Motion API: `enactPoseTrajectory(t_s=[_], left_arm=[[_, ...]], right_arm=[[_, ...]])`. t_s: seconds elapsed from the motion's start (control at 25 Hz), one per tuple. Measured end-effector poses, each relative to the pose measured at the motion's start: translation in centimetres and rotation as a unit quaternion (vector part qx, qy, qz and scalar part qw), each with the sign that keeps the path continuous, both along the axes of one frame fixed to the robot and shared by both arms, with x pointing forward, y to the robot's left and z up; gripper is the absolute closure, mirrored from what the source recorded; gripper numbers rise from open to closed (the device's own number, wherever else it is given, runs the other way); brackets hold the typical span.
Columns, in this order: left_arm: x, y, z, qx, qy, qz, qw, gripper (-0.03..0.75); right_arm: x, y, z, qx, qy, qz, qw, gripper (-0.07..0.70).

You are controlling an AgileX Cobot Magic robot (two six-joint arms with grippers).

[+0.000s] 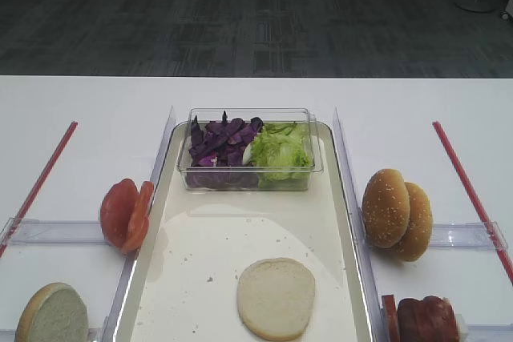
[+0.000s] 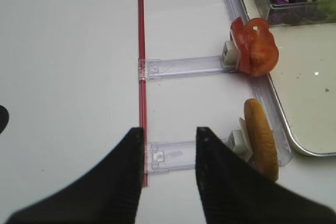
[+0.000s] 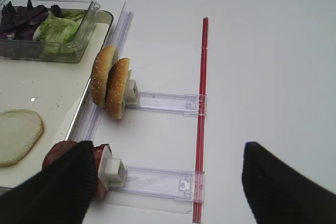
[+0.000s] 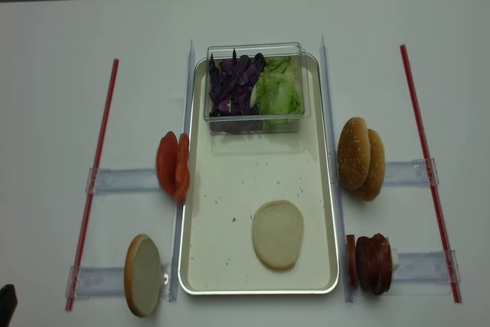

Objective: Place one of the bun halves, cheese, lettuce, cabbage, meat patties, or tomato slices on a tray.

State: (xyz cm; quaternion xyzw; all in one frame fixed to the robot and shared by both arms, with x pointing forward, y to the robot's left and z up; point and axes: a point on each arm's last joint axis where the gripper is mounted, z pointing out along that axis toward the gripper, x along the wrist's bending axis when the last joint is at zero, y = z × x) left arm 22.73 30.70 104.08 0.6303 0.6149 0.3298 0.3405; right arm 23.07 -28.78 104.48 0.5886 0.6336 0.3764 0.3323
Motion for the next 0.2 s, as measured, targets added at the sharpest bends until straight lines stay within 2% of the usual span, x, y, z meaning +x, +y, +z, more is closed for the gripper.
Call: enactPoseTrajectory(t_s=[0.2], left_arm=[[0.00, 0.00, 0.00, 0.000, 0.000, 0.000, 1.0000, 0.482]], right_arm=[[-0.02, 0.00, -0.03, -0.001, 0.002, 0.001, 1.0000, 0.043]])
